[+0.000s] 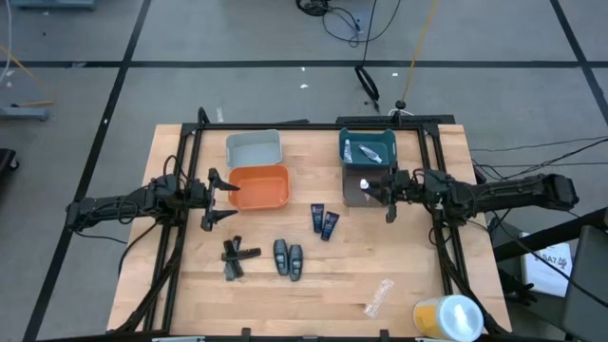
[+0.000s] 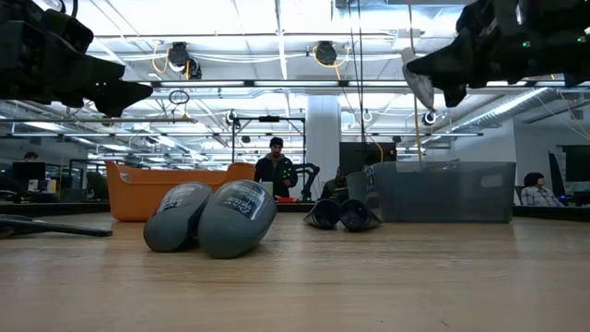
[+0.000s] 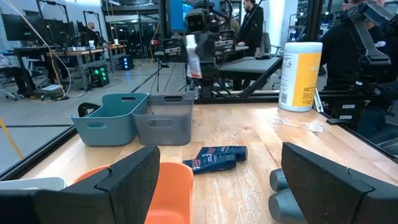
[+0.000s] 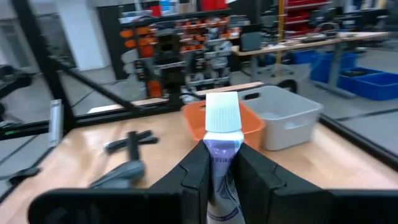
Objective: Pick & Place Travel size toiletries
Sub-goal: Put the white toothpaste into the blue bin
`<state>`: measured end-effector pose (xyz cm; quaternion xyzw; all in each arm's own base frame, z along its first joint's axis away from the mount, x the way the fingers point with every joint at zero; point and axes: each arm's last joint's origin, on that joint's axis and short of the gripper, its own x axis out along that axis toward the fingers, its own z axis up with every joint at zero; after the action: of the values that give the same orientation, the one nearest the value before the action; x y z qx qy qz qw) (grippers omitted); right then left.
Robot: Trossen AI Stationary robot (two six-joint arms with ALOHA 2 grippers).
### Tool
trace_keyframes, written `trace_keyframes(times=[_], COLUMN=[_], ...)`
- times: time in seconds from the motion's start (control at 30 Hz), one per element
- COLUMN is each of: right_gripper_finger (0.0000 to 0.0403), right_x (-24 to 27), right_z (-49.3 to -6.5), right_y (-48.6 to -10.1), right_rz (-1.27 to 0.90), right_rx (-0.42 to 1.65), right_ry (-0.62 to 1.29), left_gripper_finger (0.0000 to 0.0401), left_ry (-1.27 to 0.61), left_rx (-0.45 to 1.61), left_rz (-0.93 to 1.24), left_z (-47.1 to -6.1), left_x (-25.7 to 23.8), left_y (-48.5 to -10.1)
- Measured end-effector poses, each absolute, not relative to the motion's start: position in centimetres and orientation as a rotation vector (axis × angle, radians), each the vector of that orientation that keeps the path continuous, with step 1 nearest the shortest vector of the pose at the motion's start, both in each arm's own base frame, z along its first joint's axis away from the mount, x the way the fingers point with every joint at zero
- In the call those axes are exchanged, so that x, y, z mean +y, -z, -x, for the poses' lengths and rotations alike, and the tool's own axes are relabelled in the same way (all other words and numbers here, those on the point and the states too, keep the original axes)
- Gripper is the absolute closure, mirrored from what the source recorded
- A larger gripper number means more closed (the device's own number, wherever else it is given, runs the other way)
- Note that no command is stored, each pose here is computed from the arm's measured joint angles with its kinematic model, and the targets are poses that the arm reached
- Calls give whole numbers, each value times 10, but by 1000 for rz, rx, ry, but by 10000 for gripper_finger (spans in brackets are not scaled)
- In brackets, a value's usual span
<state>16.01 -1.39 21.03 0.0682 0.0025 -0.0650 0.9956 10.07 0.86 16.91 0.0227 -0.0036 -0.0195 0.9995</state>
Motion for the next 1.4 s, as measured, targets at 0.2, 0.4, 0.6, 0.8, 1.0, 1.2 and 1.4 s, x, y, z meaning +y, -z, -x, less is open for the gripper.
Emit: trace_keyframes(times=[0.2, 0.4, 0.6, 0.8, 1.0, 1.2, 1.4], right_gripper_finger=[351, 351, 351, 351, 351, 351, 351], right_x=[-29, -44, -57, -75, -94, -110, -128], right_z=[-158, -155, -151, -145, -143, -147, -149], right_y=[-210, -210, -210, -208, -197, -187, -178], right_rz=[-141, -139, -148, -147, -179, -194, -218], right_rx=[-1, -8, -12, -11, 45, 72, 132], right_ry=[222, 316, 402, 545, 650, 716, 785], left_gripper_finger=[73, 73, 73, 73, 73, 73, 73], left_ry=[39, 39, 40, 39, 40, 39, 39], left_rx=[-7, -7, -7, -7, -8, -7, -8], left_rz=[-45, -45, -45, -45, -46, -45, -45], left_z=[-101, -101, -101, -101, -101, -101, -101], left_x=[9, 9, 9, 9, 9, 9, 9], left_y=[-169, -169, -169, -169, -169, -169, -169])
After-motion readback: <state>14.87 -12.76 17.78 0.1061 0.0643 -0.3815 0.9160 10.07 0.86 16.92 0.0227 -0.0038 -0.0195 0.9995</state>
